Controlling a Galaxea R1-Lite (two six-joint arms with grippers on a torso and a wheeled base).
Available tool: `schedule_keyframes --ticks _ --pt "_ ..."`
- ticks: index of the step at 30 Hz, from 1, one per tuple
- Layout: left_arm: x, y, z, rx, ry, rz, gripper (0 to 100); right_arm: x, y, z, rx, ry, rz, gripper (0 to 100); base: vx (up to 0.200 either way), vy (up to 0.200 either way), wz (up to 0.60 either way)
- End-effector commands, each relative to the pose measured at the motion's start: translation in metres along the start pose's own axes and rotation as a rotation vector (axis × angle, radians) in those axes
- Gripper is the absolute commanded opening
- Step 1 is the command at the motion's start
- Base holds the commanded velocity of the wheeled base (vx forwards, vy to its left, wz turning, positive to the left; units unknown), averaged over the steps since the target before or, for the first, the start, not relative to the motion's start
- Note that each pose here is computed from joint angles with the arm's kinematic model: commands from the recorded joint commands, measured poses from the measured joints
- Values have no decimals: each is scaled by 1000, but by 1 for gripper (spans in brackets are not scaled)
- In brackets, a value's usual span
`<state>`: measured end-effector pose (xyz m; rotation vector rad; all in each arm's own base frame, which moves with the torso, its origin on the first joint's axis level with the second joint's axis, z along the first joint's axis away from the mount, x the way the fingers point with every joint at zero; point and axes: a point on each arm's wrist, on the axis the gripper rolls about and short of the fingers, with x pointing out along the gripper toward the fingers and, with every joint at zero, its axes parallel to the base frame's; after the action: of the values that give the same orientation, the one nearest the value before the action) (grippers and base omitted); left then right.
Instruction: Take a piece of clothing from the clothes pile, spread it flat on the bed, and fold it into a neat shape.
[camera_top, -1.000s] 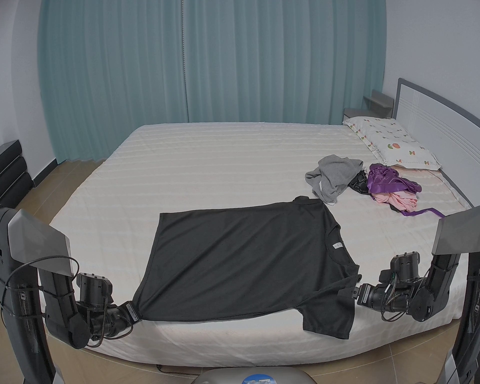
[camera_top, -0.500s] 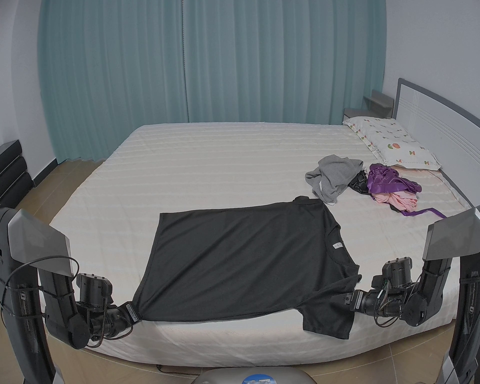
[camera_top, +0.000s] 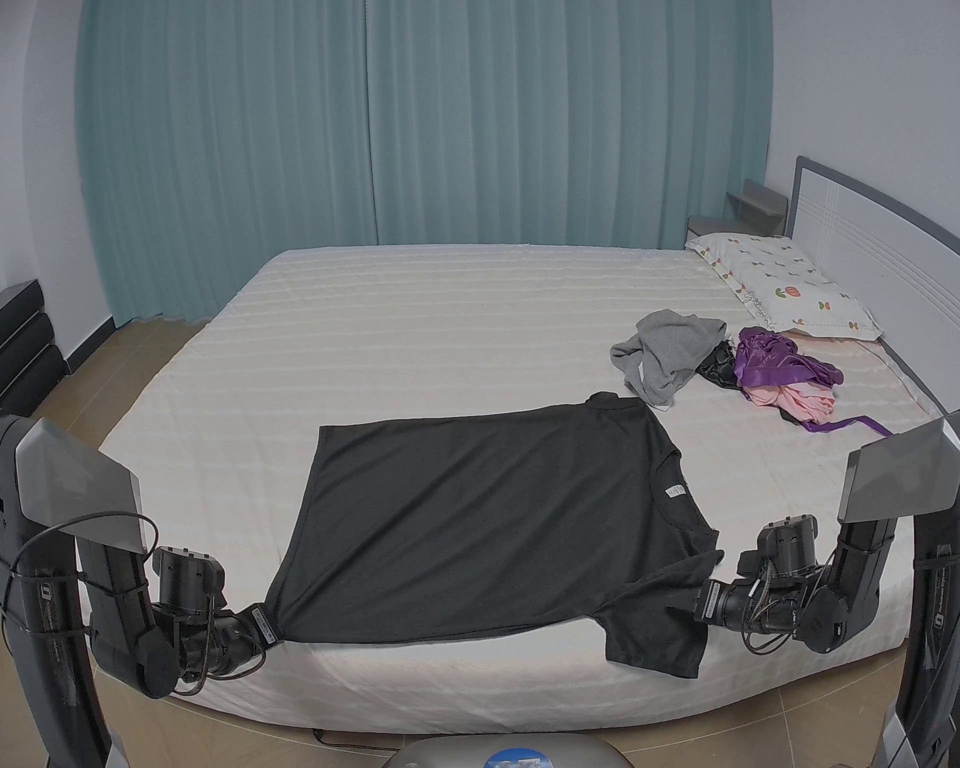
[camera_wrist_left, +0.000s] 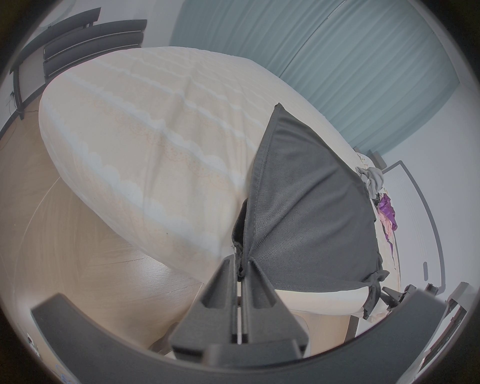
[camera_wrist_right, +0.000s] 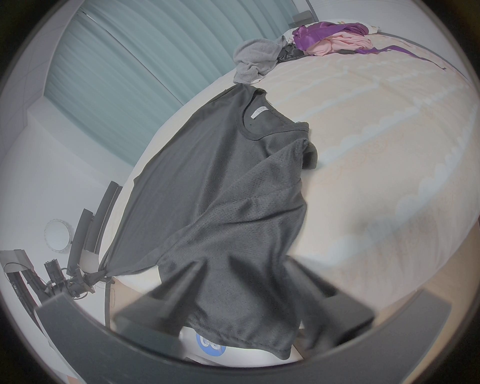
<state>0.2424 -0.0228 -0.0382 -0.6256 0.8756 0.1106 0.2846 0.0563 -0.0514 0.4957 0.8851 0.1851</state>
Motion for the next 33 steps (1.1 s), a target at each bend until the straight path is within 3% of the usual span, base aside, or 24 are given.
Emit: schedule_keyframes --ticks 1,18,33 --pt "0 0 0 -1 0 -2 0 -4 -2 -1 6 2 -5 0 0 0 0" --pt "-2 0 -1 0 4 0 0 -37 -13 -1 57 -18 -37 0 0 0 0" --pt "-13 7 -12 74 -4 -2 0 -83 -22 -24 54 29 -17 0 0 0 0"
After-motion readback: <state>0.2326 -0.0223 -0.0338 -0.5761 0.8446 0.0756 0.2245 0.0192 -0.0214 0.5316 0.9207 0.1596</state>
